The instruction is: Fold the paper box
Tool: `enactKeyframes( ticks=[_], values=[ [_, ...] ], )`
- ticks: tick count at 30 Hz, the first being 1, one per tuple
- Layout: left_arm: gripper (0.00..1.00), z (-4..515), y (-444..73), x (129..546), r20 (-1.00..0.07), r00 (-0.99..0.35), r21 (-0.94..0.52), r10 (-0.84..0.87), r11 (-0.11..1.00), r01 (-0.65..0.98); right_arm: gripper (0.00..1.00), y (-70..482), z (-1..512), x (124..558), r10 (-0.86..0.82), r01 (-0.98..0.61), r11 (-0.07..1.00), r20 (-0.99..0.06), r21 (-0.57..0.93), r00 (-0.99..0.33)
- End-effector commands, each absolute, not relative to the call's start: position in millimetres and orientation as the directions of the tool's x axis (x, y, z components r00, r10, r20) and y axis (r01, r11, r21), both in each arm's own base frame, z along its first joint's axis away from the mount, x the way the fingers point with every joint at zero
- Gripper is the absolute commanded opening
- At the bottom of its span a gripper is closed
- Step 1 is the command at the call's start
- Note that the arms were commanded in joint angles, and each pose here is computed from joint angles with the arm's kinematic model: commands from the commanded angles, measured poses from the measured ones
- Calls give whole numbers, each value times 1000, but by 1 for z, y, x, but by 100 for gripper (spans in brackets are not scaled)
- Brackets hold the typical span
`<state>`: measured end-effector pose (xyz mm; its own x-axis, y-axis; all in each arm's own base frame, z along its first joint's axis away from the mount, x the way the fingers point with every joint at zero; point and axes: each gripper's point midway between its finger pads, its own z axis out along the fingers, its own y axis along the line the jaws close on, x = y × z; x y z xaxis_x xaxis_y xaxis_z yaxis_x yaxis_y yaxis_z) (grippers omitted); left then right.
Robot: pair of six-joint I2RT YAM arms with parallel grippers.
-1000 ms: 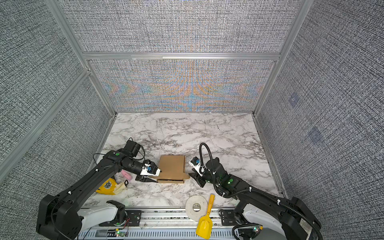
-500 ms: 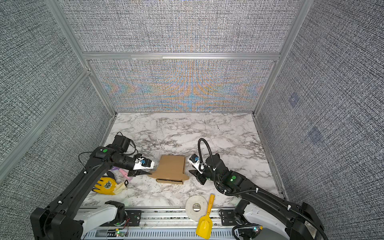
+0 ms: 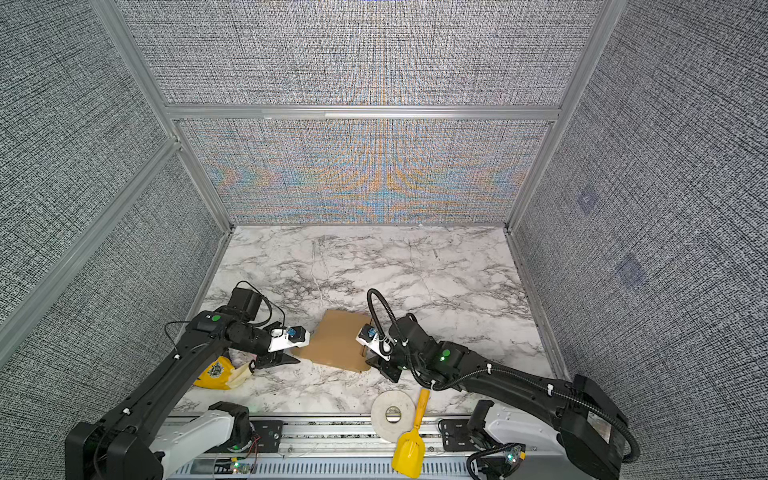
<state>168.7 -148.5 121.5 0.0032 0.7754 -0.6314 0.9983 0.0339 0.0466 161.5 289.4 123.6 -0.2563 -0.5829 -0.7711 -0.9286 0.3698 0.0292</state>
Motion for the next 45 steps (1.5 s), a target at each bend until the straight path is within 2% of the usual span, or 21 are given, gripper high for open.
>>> enactKeyframes(
  ticks=[1, 6, 12, 15, 17, 20, 23, 27, 31, 35, 42, 45],
  values=[
    [45, 121, -146, 200, -632, -72, 97, 771, 170, 981, 34, 298, 132, 162, -565, -941, 338, -801, -6, -198],
    [45, 124, -143, 218, -658, -162, 75, 735, 278, 958, 40, 303, 133, 164, -624, -943, 292, -779, -160, -62],
    [46, 121, -146, 203, -674, -126, 43, 728, 209, 977, 41, 302, 139, 172, -724, -933, 189, -685, -307, 79],
    [48, 119, -139, 203, -666, -124, 69, 735, 226, 972, 41, 298, 154, 173, -757, -932, 130, -641, -337, 126],
    [50, 118, -139, 203, -686, -120, 71, 718, 231, 970, 41, 298, 169, 177, -737, -943, 124, -665, -310, 121],
    [51, 119, -139, 200, -711, -129, 53, 691, 236, 970, 41, 310, 185, 194, -669, -953, 177, -741, -245, 66],
    [54, 121, -138, 200, -719, -126, 61, 683, 242, 968, 39, 337, 173, 208, -622, -962, 188, -782, -199, 41],
    [61, 134, -134, 198, -731, -133, 55, 669, 252, 966, 36, 355, 128, 214, -635, -974, 197, -771, -114, -38],
    [63, 162, -137, 189, -781, -124, 28, 612, 233, 972, 36, 353, 90, 211, -666, -976, 201, -742, -79, -77],
    [64, 175, -142, 200, -815, -141, 9, 563, 255, 967, 36, 347, 74, 213, -714, -975, 206, -694, -81, -93],
    [64, 173, -139, 237, -806, -231, -34, 545, 347, 937, 36, 350, 124, 219, -650, -965, 229, -758, -126, -56],
    [64, 163, -136, 242, -791, -264, -47, 552, 375, 926, 36, 351, 123, 219, -621, -962, 249, -780, -112, -70]
  ],
)
